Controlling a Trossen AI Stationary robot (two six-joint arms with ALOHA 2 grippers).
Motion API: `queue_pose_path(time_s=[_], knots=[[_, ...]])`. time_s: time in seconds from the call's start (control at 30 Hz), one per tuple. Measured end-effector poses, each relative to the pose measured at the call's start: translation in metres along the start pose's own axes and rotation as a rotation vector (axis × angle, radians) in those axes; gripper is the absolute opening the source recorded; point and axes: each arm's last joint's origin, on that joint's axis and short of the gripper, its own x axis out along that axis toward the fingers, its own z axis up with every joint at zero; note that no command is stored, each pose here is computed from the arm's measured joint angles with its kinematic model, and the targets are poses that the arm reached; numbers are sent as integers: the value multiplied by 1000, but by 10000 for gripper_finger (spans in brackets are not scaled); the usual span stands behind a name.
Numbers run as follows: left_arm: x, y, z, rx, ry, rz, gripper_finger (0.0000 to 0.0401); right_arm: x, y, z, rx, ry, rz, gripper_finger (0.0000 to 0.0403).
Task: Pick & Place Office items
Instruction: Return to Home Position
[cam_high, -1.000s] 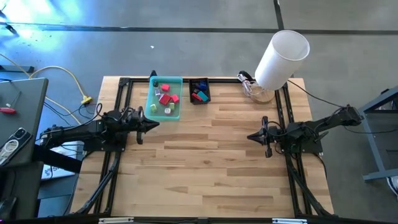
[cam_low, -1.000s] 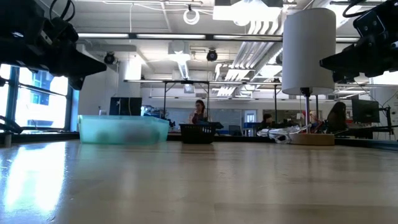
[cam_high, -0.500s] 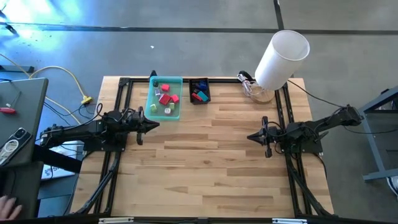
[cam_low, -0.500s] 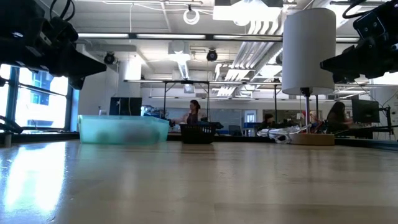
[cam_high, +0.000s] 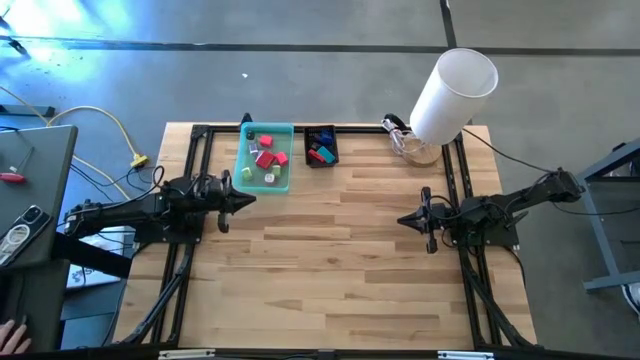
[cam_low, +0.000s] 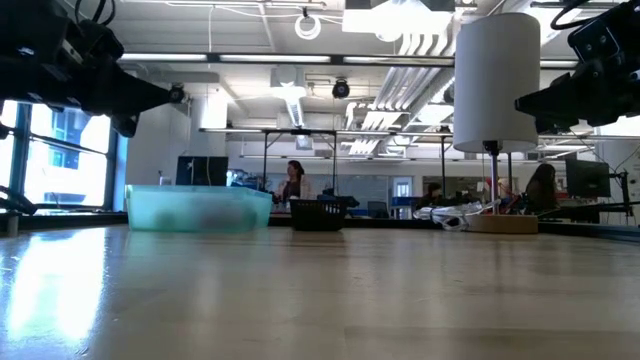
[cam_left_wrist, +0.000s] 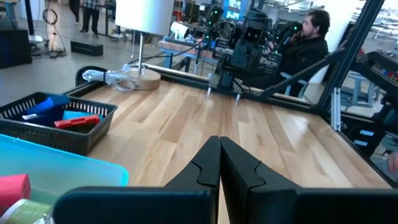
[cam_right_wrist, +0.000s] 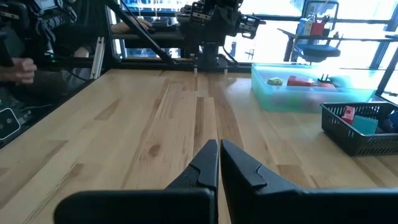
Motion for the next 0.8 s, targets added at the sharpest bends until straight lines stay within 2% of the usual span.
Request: queue_pose_path(time_s=[0.8], knots=[[0,0,1,-1,-12,5,2,0,0,0,0,1,1,4]])
